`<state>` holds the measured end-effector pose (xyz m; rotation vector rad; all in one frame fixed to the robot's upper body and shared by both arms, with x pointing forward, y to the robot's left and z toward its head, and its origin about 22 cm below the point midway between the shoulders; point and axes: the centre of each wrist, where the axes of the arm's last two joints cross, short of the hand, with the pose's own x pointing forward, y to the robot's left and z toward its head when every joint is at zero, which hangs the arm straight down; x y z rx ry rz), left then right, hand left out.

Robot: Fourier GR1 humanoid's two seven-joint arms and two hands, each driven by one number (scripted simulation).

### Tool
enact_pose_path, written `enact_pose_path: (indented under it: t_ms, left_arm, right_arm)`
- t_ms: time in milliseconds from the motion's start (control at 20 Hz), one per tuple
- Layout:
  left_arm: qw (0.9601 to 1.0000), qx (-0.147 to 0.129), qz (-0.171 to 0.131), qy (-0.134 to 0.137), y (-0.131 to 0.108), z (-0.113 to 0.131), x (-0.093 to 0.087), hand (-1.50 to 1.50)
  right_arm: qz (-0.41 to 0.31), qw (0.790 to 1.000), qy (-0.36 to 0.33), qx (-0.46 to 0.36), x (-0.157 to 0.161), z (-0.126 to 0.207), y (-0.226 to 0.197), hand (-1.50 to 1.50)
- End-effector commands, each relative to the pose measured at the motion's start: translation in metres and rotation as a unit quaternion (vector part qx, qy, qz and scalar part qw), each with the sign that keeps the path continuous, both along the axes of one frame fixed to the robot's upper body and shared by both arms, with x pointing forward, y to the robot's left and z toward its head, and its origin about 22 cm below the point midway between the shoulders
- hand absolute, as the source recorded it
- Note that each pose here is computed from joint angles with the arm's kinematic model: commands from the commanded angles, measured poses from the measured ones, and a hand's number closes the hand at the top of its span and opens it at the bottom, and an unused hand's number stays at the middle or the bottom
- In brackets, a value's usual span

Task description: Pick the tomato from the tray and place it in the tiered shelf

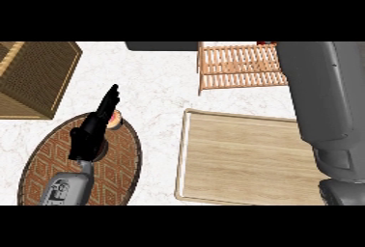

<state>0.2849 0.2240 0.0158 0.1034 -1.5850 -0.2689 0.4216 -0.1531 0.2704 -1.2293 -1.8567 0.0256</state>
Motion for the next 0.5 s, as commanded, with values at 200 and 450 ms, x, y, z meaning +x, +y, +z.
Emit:
enact_pose_path:
  t_ms: [200, 450]
  left_arm:
    - [1.0000, 0.005, 0.003, -0.002, 0.003, -0.003, -0.003, 0.00]
    - [0.9999, -0.005, 0.011, 0.001, 0.007, 0.016, -0.001, 0.00]
  right_arm:
    - [-0.150, 0.987, 0.050, -0.031, 0.020, -0.004, -0.041, -1.50]
    - [-0.158, 0.984, 0.076, -0.016, 0.011, -0.017, -0.046, -1.50]
